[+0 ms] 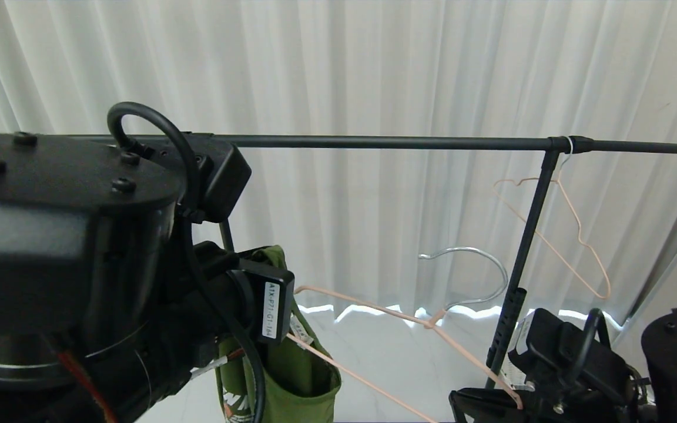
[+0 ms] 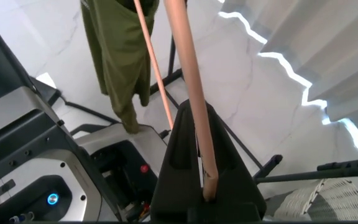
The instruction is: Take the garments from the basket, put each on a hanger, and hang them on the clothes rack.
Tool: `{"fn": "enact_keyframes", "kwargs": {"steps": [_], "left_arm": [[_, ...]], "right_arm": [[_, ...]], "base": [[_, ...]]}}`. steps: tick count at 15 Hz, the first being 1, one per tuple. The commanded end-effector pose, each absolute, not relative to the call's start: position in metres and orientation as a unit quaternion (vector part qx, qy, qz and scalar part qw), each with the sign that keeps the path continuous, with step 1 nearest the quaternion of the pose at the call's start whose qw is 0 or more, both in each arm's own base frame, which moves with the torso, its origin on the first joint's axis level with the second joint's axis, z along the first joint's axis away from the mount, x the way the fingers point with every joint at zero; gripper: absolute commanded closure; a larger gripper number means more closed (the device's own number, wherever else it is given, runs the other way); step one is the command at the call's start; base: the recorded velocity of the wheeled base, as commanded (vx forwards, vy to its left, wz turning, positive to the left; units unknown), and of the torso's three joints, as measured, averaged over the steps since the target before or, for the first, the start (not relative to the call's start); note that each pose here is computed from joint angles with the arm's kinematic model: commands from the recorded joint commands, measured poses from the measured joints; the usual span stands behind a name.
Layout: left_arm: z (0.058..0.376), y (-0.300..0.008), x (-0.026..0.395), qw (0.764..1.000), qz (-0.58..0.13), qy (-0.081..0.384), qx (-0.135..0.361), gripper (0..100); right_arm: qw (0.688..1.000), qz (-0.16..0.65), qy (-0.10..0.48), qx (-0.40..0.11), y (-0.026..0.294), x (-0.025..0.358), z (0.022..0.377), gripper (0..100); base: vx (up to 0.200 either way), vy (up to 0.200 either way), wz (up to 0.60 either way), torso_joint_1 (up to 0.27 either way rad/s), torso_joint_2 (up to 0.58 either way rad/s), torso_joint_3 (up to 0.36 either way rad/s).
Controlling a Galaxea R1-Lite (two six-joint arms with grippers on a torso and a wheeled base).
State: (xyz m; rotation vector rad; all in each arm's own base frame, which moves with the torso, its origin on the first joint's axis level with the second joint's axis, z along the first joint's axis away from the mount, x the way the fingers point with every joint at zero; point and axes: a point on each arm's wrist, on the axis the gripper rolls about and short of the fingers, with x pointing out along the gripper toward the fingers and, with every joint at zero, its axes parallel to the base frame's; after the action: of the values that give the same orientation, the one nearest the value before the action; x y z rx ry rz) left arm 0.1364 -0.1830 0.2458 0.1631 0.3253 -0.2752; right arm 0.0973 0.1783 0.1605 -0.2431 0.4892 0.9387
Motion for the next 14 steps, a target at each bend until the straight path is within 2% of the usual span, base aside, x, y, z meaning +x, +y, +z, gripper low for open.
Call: {"fn": "enact_keyframes", "kwargs": {"steps": [1,5,7,14], "left_arm": [[0.249,-0.184,0.136,0.975,-0.139,0.157,0.074,100],[0.25,-0.165,0.159,0.983,-0.056,0.159,0.071,100],[0.251,-0.151,0.167,0.983,-0.02,0.168,0.073,100],[0.249,-0.155,0.156,0.979,-0.043,0.179,0.089,100]], "right_arm": [[0.851,0.451,0.241,-0.124,0.183,0.097,0.156,100],[0.847,0.45,0.252,-0.13,0.181,0.094,0.153,100],[0.855,0.437,0.257,-0.109,0.179,0.096,0.155,100],[0.859,0.441,0.241,-0.095,0.181,0.096,0.16,100]], "base": [[0.0,0.0,0.0,0.0,0.0,0.0],[0.0,0.0,0.0,0.0,0.0,0.0],[0.0,0.0,0.0,0.0,0.0,0.0],[0.0,0.0,0.0,0.0,0.0,0.0]]}}
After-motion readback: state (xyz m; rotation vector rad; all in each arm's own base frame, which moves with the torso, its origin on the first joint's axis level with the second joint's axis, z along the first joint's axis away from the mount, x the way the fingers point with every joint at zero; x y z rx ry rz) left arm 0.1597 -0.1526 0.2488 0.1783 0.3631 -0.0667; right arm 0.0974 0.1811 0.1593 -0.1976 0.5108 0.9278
